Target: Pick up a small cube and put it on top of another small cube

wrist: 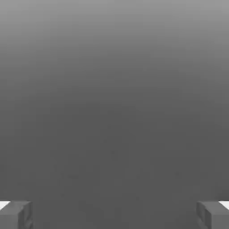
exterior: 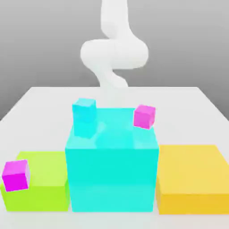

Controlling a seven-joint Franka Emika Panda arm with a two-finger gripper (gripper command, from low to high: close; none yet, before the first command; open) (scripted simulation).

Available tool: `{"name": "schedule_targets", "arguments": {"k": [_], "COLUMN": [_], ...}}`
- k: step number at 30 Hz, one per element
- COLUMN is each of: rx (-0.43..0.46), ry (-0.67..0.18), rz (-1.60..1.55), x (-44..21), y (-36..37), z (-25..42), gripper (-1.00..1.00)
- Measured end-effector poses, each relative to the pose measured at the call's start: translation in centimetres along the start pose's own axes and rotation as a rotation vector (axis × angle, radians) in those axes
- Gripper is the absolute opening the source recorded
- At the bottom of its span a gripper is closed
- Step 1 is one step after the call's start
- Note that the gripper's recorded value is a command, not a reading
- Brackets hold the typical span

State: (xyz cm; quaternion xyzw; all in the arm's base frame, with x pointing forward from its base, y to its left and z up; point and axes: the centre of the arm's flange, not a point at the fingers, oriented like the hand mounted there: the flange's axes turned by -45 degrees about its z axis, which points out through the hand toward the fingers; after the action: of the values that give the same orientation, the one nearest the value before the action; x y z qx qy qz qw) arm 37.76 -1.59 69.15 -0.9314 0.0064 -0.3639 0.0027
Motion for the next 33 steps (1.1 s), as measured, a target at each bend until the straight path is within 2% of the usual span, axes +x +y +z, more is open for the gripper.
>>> {"name": "schedule_targets", "arguments": {"k": [8, 16, 25, 33], "rx": [-0.004, -0.011, -0.021, -0.025], "ry": [-0.175, -0.343, -0.530, -0.700], "rz": [0.005, 0.017, 0.031, 0.035], "x": [1.2, -1.1, -8.2, -18.0], "y": [6.0, 12.8, 21.1, 28.1], "z": [12.0, 23.9, 36.2, 45.2], "gripper": [0.00, 0.00, 0.00, 0.00]}}
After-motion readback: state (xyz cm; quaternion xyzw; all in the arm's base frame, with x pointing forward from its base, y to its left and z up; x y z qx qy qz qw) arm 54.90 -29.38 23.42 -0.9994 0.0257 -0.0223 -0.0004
